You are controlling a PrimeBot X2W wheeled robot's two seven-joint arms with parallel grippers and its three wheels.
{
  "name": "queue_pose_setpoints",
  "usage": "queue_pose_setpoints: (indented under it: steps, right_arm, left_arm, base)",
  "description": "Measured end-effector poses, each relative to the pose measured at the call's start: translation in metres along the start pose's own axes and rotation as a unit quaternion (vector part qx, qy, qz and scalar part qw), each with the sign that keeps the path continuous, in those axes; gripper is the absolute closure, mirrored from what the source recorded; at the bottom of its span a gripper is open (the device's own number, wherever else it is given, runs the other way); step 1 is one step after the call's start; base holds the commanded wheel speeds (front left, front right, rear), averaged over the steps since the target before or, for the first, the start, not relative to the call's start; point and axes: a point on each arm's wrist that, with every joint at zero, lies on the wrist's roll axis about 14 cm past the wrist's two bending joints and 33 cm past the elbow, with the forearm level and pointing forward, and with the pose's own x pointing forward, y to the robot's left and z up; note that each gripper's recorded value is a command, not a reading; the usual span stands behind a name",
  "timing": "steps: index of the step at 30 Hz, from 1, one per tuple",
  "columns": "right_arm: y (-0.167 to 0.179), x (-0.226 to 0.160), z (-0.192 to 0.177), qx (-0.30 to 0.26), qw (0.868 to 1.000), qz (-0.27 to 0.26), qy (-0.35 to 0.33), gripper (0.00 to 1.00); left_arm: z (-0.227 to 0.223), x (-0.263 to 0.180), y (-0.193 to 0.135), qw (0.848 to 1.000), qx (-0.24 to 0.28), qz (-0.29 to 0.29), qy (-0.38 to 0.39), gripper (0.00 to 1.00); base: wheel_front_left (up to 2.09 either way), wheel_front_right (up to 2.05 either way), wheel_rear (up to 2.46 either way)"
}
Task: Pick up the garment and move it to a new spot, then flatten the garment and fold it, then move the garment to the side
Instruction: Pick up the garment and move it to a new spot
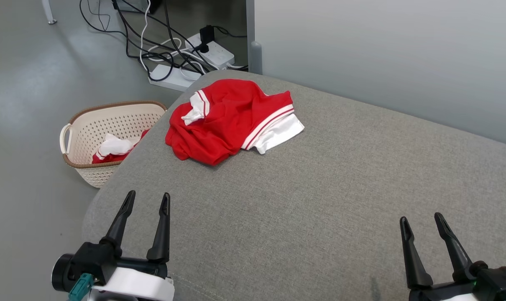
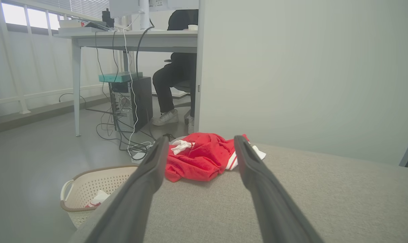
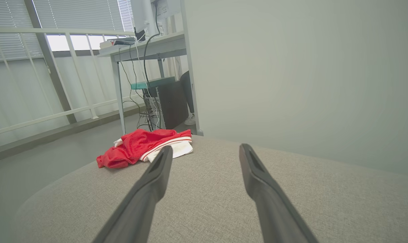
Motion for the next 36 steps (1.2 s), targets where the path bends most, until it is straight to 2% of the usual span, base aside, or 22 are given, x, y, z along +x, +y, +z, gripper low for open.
queue_pose_setpoints:
  steps: [6, 14, 24, 36]
  right_arm:
    - [-0.007, 0.001, -0.011, 0.004, 1.0, -0.008, 0.013, 0.0]
    - [-0.027, 0.009, -0.022, -0.005, 1.0, -0.02, 0.023, 0.0]
    - [-0.066, 0.014, -0.032, -0.015, 0.998, -0.053, 0.026, 0.0]
    - [-0.099, 0.014, -0.047, -0.013, 0.995, -0.089, 0.037, 0.0]
  left_arm:
    - [0.0, 0.018, -0.009, 1.0, -0.003, -0.009, 0.001, 0.0]
    - [0.005, 0.077, -0.035, 0.999, -0.016, -0.034, -0.009, 0.0]
    - [-0.04, 0.149, -0.079, 0.996, -0.033, -0.062, 0.055, 0.0]
    - [-0.113, 0.207, -0.11, 0.982, 0.007, -0.058, 0.18, 0.0]
  base:
    - [0.0, 0.0, 0.0]
    - [0.0, 0.0, 0.0]
    - [0.0, 0.0, 0.0]
    - [0.0, 0.0, 0.0]
